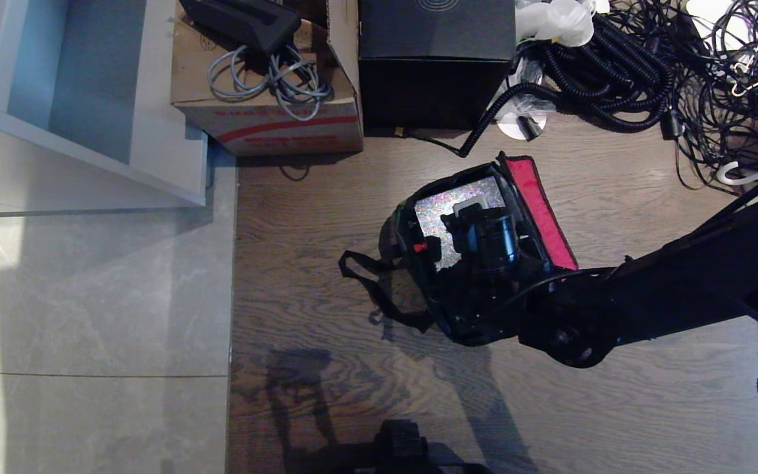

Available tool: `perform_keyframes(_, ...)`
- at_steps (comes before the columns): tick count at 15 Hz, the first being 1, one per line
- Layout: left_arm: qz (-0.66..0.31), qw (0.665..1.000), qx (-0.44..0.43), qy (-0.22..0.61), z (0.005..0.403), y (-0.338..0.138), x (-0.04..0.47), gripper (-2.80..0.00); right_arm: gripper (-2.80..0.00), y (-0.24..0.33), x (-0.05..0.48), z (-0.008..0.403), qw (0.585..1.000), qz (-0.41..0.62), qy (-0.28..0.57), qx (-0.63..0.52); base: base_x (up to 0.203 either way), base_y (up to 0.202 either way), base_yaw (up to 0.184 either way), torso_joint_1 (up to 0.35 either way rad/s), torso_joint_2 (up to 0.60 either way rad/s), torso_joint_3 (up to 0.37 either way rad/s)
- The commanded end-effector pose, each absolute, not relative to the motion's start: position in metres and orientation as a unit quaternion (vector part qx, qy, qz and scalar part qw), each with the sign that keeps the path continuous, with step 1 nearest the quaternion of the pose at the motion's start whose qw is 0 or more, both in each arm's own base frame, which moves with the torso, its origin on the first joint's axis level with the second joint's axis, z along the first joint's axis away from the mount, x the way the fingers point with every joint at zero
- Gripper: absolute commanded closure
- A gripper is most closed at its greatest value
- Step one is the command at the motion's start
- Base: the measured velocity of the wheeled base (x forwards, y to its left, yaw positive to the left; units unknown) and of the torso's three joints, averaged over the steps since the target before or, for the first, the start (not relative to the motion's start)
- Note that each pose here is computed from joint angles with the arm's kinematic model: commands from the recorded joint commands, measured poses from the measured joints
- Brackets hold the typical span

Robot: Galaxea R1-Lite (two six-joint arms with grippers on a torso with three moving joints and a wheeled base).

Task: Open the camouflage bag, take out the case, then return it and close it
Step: Place the black box back, then close the top of the storage box

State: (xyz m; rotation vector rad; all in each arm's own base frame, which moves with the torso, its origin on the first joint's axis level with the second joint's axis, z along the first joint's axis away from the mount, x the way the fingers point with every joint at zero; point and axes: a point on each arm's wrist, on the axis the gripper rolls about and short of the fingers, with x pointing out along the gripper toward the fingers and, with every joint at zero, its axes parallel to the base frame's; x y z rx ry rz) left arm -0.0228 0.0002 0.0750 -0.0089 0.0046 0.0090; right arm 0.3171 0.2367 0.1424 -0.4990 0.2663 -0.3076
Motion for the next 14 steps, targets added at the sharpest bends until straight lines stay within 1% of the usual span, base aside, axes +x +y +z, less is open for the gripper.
perform_keyframes(1, 0.005, 1.0, -0.005, 0.002, 0.075, 0.0, -0.023, 0.0, -2.8, 0.224, 0.296, 0.162, 0.952, -0.149, 0.123, -0.238, 0.0, 0.0, 0.0, 0.0, 0.0, 0.0)
perform_keyframes(2, 0.005, 1.0, -0.005, 0.001, 0.075, 0.0, -0.023, 0.0, 0.0, 0.215, 0.285, 0.167, 0.952, -0.147, 0.125, -0.238, 0.0, 0.0, 0.0, 0.0, 0.0, 0.0)
perform_keyframes(6, 0.005, 1.0, -0.005, 0.002, 0.075, 0.0, -0.023, 0.0, 0.0, 0.177, 0.242, 0.178, 0.956, -0.105, 0.155, -0.226, 0.0, 0.0, 0.0, 0.0, 0.0, 0.0)
perform_keyframes(10, 0.005, 1.0, -0.005, 0.002, 0.075, 0.0, -0.023, 0.0, 0.0, 0.108, 0.196, 0.178, 0.949, -0.066, 0.22, -0.217, 0.0, 0.0, 0.0, 0.0, 0.0, 0.0)
perform_keyframes(14, 0.005, 1.0, -0.005, 0.002, 0.075, 0.0, -0.023, 0.0, 0.0, 0.058, 0.133, 0.178, 0.955, -0.022, 0.259, -0.145, 0.0, 0.0, 0.0, 0.0, 0.0, 0.0)
